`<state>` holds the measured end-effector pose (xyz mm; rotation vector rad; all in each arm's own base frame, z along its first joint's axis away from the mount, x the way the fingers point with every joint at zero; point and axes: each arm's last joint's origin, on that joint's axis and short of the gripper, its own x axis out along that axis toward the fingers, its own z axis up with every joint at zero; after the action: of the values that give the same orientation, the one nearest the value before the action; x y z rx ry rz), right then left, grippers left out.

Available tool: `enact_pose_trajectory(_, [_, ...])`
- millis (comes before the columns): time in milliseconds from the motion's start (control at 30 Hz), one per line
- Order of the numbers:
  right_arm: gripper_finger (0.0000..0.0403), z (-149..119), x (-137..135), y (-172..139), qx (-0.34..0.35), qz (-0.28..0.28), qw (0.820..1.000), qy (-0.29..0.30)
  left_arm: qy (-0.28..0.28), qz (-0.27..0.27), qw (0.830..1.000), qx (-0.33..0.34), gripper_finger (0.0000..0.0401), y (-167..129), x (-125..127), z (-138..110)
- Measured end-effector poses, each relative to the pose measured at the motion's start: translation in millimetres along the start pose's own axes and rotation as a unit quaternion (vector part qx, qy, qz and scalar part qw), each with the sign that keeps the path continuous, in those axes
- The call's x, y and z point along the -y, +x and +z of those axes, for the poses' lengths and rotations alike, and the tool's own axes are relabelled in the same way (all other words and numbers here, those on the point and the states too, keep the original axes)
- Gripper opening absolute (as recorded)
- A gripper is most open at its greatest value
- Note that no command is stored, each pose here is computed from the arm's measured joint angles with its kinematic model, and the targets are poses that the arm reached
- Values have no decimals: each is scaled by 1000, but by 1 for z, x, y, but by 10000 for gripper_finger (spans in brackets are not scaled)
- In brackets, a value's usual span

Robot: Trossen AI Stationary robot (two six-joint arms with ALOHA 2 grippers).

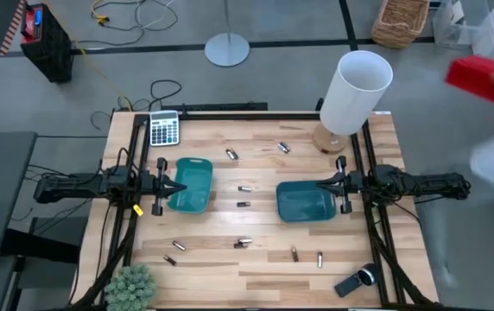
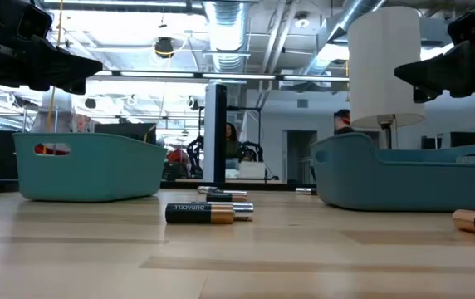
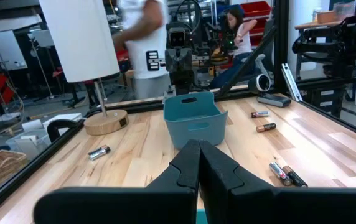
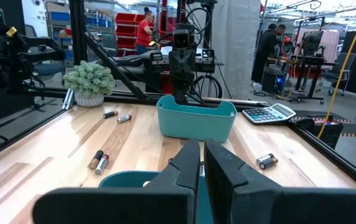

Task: Sort batteries

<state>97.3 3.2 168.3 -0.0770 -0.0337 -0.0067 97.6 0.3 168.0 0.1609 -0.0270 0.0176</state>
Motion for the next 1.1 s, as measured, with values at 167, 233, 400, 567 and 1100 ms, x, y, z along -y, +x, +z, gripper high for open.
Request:
enact_pose_trajectory(167, [42, 0, 0, 0, 0, 0, 1000, 0, -35, 14, 999, 39, 0, 0, -2, 8])
enact_pose_trajectory(233, [42, 0, 0, 0, 0, 0, 1000, 0, -89, 6, 994, 68, 0, -1, -2, 13])
enact_pose_trajectory(400, [42, 0, 0, 0, 0, 0, 1000, 0, -167, 6, 973, 157, 0, -4, -5, 30])
enact_pose_trajectory(567, [42, 0, 0, 0, 0, 0, 1000, 0, -166, 19, 967, 190, 0, -4, -7, 37])
enact_pose_trajectory(1100, [42, 55, 6, -17, 297, -33, 954, 4, -112, 154, 979, 71, 10, 40, -25, 67])
